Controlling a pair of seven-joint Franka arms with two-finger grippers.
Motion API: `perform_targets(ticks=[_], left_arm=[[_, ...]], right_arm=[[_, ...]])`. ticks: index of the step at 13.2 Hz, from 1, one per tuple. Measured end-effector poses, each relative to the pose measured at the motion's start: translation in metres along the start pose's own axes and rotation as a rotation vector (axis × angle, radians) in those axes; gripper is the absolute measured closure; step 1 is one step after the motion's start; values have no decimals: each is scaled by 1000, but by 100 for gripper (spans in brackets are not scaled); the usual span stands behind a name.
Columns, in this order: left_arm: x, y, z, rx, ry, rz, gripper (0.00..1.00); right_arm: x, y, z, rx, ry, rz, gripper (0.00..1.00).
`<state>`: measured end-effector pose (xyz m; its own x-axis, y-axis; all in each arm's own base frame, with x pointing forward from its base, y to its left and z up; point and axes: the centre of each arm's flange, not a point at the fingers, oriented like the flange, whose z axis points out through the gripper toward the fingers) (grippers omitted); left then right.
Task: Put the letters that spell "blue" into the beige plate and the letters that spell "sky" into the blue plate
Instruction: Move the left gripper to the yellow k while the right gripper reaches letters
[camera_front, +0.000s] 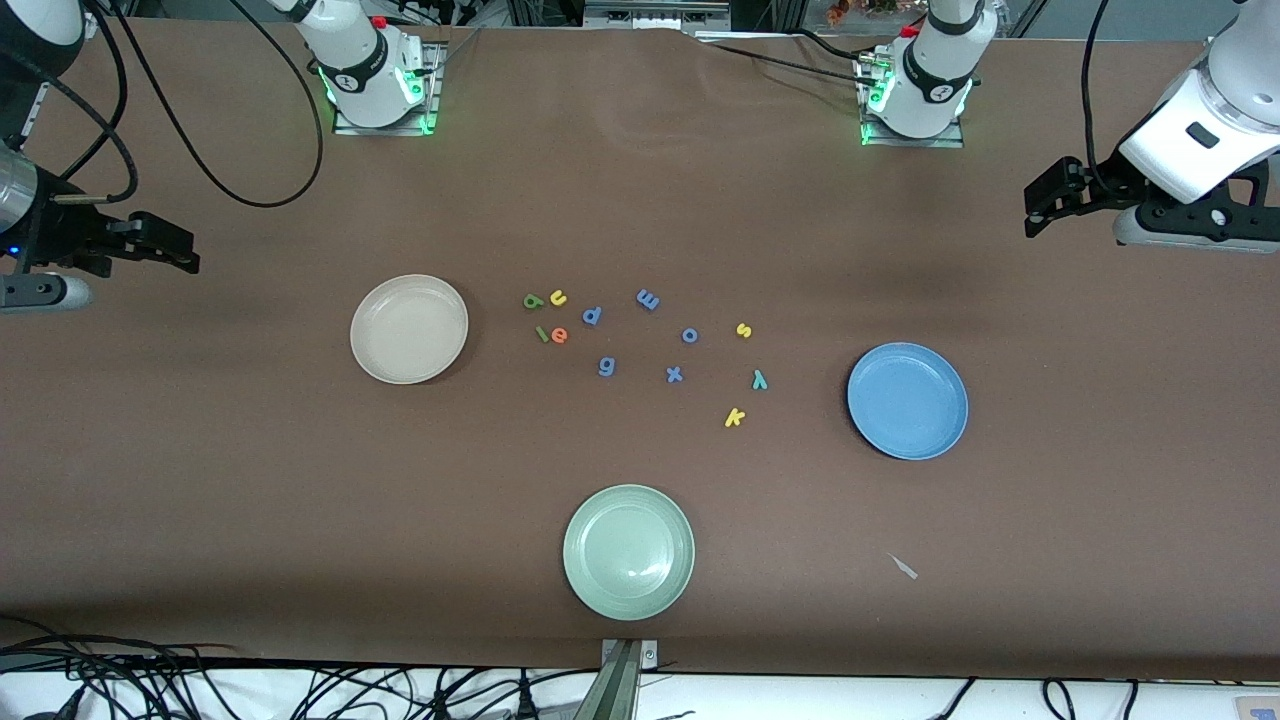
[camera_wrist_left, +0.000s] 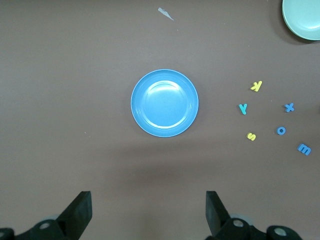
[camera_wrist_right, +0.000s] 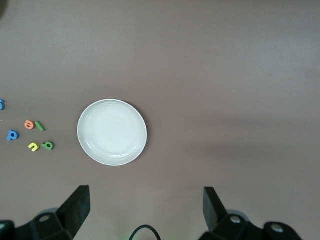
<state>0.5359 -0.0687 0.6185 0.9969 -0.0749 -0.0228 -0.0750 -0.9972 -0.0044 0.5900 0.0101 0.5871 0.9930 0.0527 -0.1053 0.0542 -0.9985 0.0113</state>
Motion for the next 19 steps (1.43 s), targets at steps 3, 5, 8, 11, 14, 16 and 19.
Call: perform_targets(ticks=[3, 5, 8, 11, 14, 16, 19], left_arm=[[-1, 13, 0, 1, 0, 24, 0], [1, 16, 3, 1, -7, 30, 0], [20, 13, 46, 0, -101, 25, 0], [46, 26, 110, -4, -209, 53, 0], [80, 82, 162, -9, -261, 142, 0], [100, 135, 191, -12, -261, 215, 0], [126, 189, 233, -30, -187, 275, 0]], right_arm=[[6, 0, 10, 1, -17, -1, 0], [8, 0, 15, 1, -27, -2, 0], [3, -11, 20, 4, -82, -20, 0], [4, -36, 25, 17, -95, -54, 0], [12, -53, 41, 32, -111, -25, 0], [21, -69, 63, 32, -111, -4, 0], [30, -122, 128, 37, -80, 52, 0]])
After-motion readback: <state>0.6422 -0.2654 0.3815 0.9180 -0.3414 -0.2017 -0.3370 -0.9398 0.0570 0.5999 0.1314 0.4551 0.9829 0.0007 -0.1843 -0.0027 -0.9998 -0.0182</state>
